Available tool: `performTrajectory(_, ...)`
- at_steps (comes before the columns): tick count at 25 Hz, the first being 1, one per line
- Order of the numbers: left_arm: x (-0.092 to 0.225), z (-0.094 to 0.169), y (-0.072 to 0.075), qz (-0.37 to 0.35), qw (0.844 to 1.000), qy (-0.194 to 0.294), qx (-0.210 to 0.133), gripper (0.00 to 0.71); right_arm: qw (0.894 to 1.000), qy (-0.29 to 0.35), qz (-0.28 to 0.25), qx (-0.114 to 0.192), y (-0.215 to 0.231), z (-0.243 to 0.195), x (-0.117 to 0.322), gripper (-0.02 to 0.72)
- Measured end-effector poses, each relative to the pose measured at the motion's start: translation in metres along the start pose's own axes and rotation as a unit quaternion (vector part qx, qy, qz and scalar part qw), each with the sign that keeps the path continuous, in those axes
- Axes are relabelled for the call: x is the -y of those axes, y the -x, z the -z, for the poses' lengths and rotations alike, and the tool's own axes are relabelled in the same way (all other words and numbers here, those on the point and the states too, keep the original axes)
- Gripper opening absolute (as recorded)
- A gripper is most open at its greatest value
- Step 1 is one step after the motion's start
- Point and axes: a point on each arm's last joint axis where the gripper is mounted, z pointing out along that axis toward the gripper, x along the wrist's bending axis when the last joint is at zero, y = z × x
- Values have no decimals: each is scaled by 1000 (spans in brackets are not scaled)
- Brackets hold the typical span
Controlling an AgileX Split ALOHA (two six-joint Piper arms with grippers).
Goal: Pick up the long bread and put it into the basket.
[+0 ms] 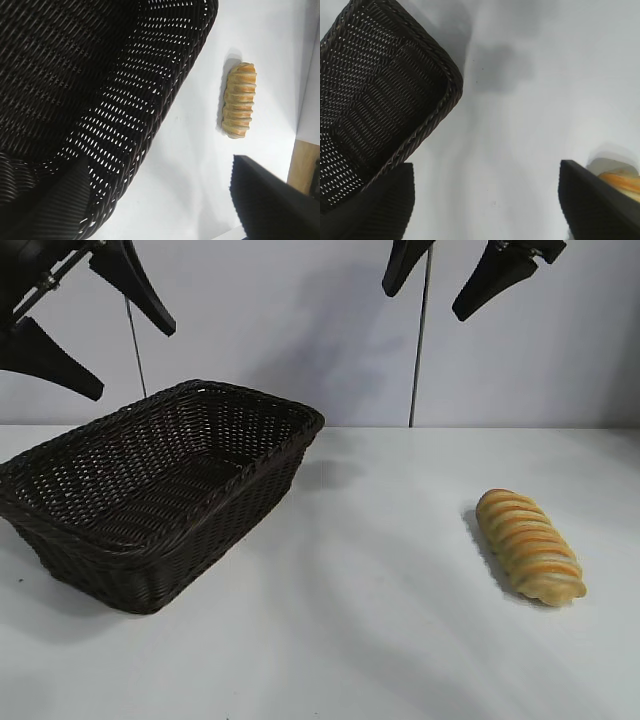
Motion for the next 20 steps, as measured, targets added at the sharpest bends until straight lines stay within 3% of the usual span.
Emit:
performTrajectory(12, -1, 0, 0, 0, 1000, 4, 0, 562, 1000, 0, 0, 0, 0, 0, 0, 572)
performTrajectory(20, -24, 3, -1, 1, 991, 131, -7, 562, 1000, 0, 0, 0, 0, 0, 0, 572)
